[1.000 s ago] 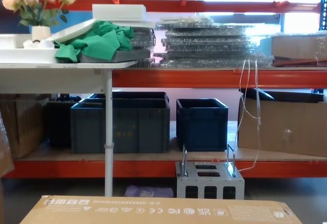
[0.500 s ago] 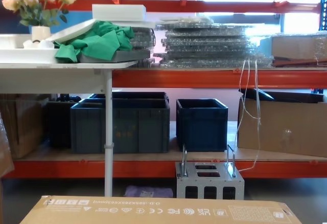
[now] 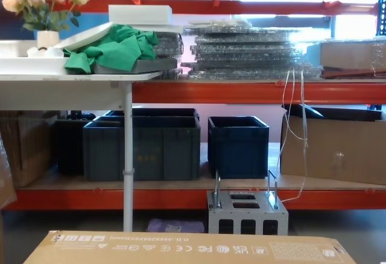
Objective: Use one hand to grasp the basket and place it at the designated location.
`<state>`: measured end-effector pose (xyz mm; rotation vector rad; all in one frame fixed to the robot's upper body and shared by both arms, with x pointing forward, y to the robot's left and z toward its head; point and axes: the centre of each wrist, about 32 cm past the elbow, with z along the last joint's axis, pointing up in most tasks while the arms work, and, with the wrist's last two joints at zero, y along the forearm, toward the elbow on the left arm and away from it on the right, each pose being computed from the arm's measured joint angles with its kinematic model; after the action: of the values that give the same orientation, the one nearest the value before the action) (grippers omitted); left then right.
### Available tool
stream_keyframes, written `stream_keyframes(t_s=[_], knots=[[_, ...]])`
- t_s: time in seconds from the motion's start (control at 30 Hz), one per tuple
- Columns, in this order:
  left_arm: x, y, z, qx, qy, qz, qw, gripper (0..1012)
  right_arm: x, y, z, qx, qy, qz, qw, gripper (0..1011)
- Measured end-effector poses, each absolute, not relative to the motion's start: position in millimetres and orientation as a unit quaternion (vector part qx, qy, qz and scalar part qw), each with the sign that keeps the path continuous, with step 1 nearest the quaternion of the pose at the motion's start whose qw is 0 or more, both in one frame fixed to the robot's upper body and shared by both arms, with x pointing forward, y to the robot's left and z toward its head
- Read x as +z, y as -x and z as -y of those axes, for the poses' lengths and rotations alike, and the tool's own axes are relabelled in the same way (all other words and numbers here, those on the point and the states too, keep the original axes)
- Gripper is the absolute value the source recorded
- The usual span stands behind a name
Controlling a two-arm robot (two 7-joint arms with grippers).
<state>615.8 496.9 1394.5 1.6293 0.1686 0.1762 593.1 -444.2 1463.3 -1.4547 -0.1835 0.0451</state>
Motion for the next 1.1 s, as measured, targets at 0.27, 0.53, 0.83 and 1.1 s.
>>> stream_keyframes(t_s=[0.27, 0.53, 0.83, 1.1], knots=[[1394.5, -615.7, -497.3, 0.079, -0.726, -0.075, 0.679, 0, 1473.2, -613.1, 412.8, 0.065, 0.670, 0.147, 0.725, 0], [1394.5, -615.9, -496.7, 0.078, -0.725, -0.075, 0.680, 0, 1473.7, -618.3, 403.3, 0.080, 0.670, 0.161, 0.720, 0], [1394.5, -615.8, -496.9, 0.078, -0.726, -0.075, 0.679, 0, 1474.4, -620.5, 394.9, 0.092, 0.670, 0.172, 0.717, 0], [1394.5, -615.9, -496.9, 0.078, -0.726, -0.075, 0.679, 0, 1474.7, -615.9, 374.0, 0.126, 0.665, 0.201, 0.709, 0]])
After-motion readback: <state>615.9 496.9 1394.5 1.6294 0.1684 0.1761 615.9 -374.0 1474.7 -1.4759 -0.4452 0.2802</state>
